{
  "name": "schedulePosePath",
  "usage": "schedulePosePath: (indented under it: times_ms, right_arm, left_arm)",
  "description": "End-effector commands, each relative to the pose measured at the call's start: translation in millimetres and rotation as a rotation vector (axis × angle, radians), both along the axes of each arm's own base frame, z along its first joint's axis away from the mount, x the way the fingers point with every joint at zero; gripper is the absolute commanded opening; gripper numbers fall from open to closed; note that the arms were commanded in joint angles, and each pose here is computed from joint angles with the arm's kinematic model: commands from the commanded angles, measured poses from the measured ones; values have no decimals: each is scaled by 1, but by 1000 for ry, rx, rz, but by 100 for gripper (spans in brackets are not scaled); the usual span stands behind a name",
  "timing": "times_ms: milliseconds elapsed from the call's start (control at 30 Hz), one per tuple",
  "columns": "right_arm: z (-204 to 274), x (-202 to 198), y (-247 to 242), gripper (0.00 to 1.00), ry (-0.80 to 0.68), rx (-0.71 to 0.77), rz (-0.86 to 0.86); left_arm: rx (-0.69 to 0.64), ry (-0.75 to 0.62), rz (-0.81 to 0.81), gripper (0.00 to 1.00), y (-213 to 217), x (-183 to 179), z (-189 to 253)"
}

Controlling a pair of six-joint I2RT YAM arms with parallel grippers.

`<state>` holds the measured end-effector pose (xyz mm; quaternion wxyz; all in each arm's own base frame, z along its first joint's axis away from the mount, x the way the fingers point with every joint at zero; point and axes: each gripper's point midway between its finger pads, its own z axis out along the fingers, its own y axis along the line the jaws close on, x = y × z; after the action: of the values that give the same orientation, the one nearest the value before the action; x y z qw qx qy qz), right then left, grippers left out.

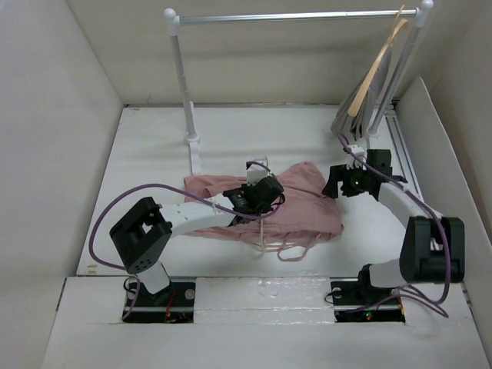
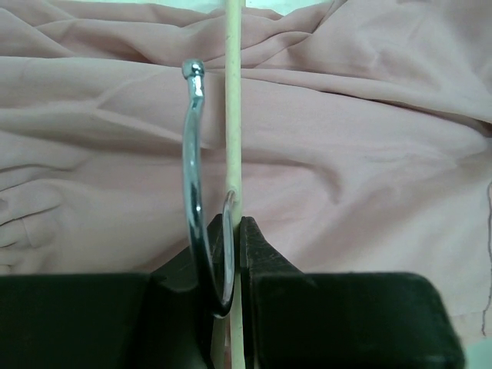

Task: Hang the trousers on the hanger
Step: Place trousers on hanger, then hang the hanger with trousers onto the clothesline

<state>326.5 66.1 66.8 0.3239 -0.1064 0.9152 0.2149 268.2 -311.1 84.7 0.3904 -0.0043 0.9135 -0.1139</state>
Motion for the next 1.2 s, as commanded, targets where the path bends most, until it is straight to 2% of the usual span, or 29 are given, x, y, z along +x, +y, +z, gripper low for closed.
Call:
schedulePosePath:
  times_ms: [0,100,200,300,333,367,400,500,733,933,1000,1067,1133,1167]
  right_arm:
    - [50,-8,7,87,-123,-18,38]
    - [108,-19,25,87,-277,4,92]
    - [151,-42,63,79,-392,88,205]
    - [172,-72,112,67,-414,239,320]
    - [192,-89,134,66,-456,325,370]
    - [193,-91,136,68,-426,352,348]
    - [207,-101,157,69,-479,410,409]
    - [227,-119,186,76,-476,496,443]
    - [217,-115,207,77,-412,500,362]
    - [211,-107,213,76,-397,503,330]
    - [209,-107,219,72,-388,524,336]
    - [209,-110,226,65,-369,556,344]
    - [208,-112,235,54,-363,590,369]
    - [206,-116,240,53,-345,600,382]
  left_arm:
    - [-96,-80,19,0,-8,8,56]
    - [-134,-107,12,0,-13,8,82]
    - [-176,-125,11,0,-17,8,109]
    - [-214,-147,4,0,-22,7,134]
    - [-246,-169,6,0,-24,9,152]
    - [-246,-169,6,0,-23,8,152]
    - [-249,-171,8,0,-23,9,156]
    - [-282,-188,0,0,-28,7,175]
    - [-352,-225,0,0,-30,7,219]
    - [-400,-220,-15,0,-29,1,233]
    - [-420,-215,-21,0,-30,-2,234]
    - [-432,-217,-28,0,-30,-3,237]
    - [-438,-214,-30,0,-31,-4,238]
    - [-449,-219,-31,0,-31,-4,242]
